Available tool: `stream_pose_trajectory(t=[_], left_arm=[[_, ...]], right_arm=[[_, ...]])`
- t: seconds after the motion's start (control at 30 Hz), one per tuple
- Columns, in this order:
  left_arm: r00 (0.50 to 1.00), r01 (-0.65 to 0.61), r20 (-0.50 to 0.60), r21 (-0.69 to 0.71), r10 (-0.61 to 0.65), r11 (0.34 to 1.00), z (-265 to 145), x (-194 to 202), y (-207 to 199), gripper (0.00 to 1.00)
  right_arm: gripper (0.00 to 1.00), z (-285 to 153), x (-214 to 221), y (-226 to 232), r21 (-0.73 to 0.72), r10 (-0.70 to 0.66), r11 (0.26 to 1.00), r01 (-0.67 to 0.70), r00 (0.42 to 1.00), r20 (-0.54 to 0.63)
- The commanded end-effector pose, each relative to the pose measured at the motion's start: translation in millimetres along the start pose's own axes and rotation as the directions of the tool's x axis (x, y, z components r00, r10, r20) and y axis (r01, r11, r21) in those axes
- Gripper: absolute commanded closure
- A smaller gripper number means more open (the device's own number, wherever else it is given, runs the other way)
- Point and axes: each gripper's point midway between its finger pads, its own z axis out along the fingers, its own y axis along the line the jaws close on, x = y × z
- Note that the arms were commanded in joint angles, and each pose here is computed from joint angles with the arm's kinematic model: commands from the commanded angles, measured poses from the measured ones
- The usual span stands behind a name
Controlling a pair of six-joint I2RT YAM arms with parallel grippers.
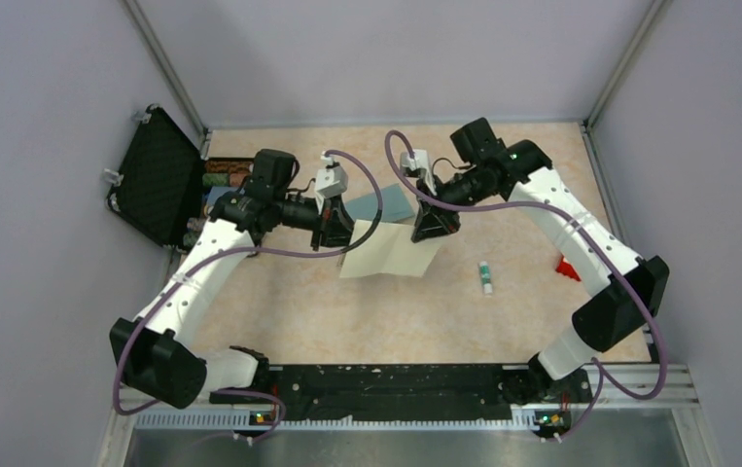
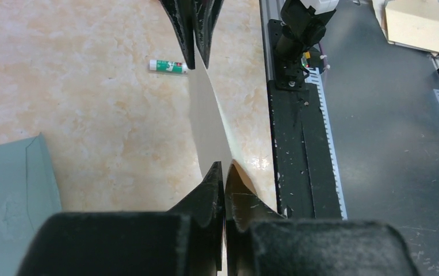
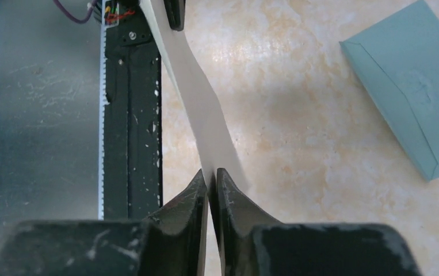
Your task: Place the letter into the envelope and seal it
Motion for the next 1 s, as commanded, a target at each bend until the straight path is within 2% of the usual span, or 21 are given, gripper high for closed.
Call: stream_pose_trajectory(t=[0.0, 0.1, 0.17, 0.2, 0.37, 0.67, 0.77, 0.87, 0.97], left_arm=[[0.996, -0.086, 0.026, -0.040, 0.088, 0.995, -8.8, -21.3, -1.9, 0.91], [0.998, -0.055, 0.014, -0.101, 0.057, 0.993, -14.4, -18.0, 5.9, 0.59], [0.999, -0.039, 0.015, -0.130, 0.042, 0.991, -20.9, -17.1, 6.4, 0.45], [0.999, -0.045, 0.015, -0.137, 0.047, 0.990, -25.1, -18.0, 4.9, 0.40], [0.998, -0.066, -0.003, -0.087, 0.066, 0.994, -29.4, -17.2, -13.0, 0.34], [0.995, -0.039, 0.085, -0.121, 0.049, 0.992, -20.8, -34.9, 1.7, 0.32], [0.995, -0.048, 0.079, -0.191, 0.064, 0.980, -22.1, -39.7, 12.2, 0.32], [0.992, -0.059, 0.088, -0.278, 0.087, 0.959, -25.0, -43.6, 29.1, 0.43], [0.992, -0.059, 0.093, -0.268, 0.086, 0.962, -23.5, -44.3, 31.2, 0.64]], right_arm=[[1.00, -4.4, -15.2, 8.2, 0.026, -0.033, 0.999, 0.032, 0.998, 0.046], [1.00, -9.4, -22.9, 3.9, 0.061, -0.026, 0.998, 0.022, 0.998, 0.064], [1.00, -16.5, -27.7, 2.3, 0.079, -0.019, 0.997, 0.012, 0.996, 0.086], [1.00, -20.1, -29.0, 0.3, 0.087, -0.006, 0.996, -0.002, 0.995, 0.097], [1.00, -29.3, -33.4, -6.1, 0.080, 0.082, 0.992, -0.096, 0.984, 0.157], [1.00, -30.6, -41.4, -14.1, 0.091, 0.136, 0.983, -0.157, 0.970, 0.203], [1.00, -31.0, -41.8, -16.7, 0.088, 0.164, 0.979, -0.186, 0.963, 0.216], [1.00, -30.9, -41.9, -17.0, 0.086, 0.166, 0.978, -0.189, 0.961, 0.222], [1.00, -30.2, -40.8, -16.7, 0.084, 0.175, 0.977, -0.198, 0.959, 0.223]])
